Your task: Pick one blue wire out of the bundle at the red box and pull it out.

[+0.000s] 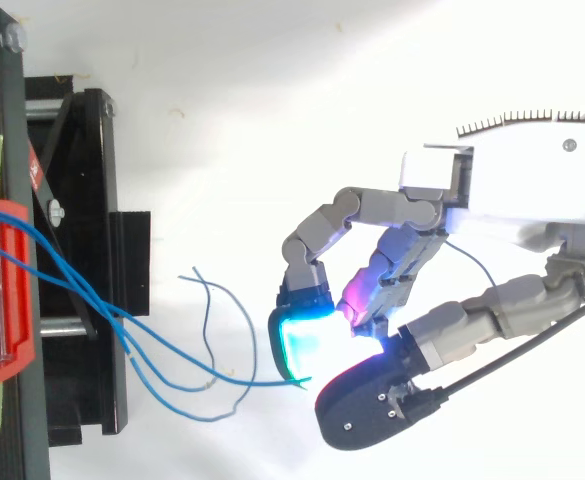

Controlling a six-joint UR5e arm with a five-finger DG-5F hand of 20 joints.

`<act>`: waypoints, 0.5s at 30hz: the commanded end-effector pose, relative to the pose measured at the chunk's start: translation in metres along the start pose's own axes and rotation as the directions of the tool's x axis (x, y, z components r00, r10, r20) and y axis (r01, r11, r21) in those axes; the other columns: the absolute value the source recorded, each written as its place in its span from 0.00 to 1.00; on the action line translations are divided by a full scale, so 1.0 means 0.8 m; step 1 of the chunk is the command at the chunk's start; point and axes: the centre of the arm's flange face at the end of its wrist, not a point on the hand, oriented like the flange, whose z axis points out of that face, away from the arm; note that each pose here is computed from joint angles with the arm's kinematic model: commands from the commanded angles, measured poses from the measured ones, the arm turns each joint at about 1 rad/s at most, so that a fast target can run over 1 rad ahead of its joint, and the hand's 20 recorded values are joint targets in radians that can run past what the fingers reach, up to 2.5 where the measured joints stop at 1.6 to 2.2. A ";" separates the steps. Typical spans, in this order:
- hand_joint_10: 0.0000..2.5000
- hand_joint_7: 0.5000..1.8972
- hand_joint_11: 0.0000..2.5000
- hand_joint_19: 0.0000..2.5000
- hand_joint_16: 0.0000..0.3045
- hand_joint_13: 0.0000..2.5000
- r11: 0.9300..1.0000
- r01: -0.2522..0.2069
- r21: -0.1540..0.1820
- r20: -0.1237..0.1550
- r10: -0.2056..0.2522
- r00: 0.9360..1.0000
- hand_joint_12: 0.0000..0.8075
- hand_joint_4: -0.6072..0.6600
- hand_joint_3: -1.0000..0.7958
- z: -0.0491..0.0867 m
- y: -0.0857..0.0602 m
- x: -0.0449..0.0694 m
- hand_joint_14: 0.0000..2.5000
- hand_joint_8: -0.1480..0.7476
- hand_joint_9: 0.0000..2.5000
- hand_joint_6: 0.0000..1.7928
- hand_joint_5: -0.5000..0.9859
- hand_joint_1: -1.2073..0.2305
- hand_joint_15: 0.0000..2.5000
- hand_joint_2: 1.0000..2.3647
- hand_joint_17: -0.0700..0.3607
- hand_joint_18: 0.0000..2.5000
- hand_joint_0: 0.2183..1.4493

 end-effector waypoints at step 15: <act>0.00 0.54 0.21 0.22 0.14 0.38 1.000 -0.002 -0.006 0.000 0.002 1.000 0.48 0.27 0.52 0.001 0.001 0.000 0.01 0.47 0.40 0.55 0.24 0.25 0.24 0.01 0.39 0.32 0.44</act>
